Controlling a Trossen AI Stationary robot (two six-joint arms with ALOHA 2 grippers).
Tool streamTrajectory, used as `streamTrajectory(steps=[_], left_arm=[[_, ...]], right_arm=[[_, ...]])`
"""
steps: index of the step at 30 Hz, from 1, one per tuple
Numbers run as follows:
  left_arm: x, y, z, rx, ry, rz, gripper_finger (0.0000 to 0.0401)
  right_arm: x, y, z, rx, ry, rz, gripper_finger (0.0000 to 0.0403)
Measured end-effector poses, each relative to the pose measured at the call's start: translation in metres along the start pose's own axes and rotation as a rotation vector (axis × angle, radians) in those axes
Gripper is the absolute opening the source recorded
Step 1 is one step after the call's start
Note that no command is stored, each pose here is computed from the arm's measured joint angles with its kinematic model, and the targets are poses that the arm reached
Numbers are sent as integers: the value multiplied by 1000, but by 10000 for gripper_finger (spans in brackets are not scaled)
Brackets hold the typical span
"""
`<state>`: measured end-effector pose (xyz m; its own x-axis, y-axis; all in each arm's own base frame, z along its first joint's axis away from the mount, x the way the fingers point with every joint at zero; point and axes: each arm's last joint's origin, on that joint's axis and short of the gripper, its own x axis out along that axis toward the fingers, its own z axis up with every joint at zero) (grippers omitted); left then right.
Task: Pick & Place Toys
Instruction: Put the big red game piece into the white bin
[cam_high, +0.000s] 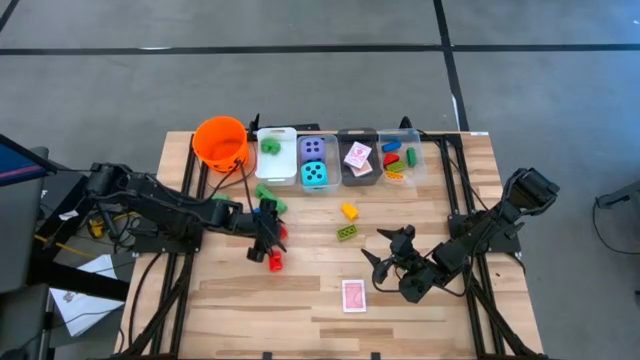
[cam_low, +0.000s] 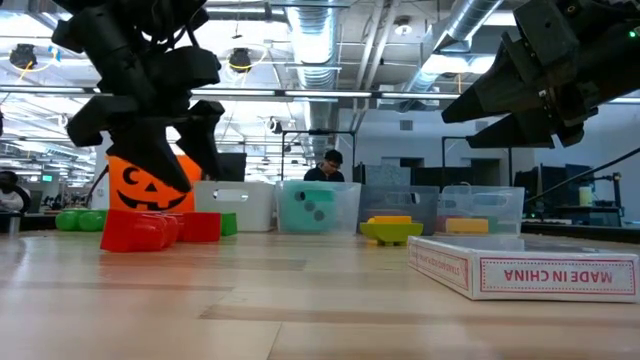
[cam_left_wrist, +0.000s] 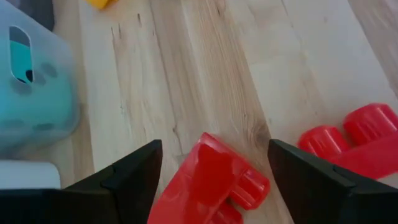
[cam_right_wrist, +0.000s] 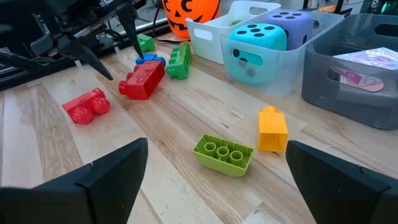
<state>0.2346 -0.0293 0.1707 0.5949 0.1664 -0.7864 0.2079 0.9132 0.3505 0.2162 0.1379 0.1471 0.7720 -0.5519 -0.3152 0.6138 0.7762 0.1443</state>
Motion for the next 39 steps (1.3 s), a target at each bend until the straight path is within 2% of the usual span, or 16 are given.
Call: streamTrajectory(steps=[8,21,27,33,39], left_arm=[[0,0,-7,112,72,-15,286],[3,18,-25,83,205,-34,286],[5,25,-28,94,200,-61,286],[8,27,-29,116,169,-143,286],[29,26,-25,128,164,-120,286]], right_arm=[[0,0,0,0,0,0,374],[0,0,0,0,0,0,374],[0,0,0,-1,0,0,374],[0,0,0,-1,0,1,374],[2,0,1,8,-3,-6,374]])
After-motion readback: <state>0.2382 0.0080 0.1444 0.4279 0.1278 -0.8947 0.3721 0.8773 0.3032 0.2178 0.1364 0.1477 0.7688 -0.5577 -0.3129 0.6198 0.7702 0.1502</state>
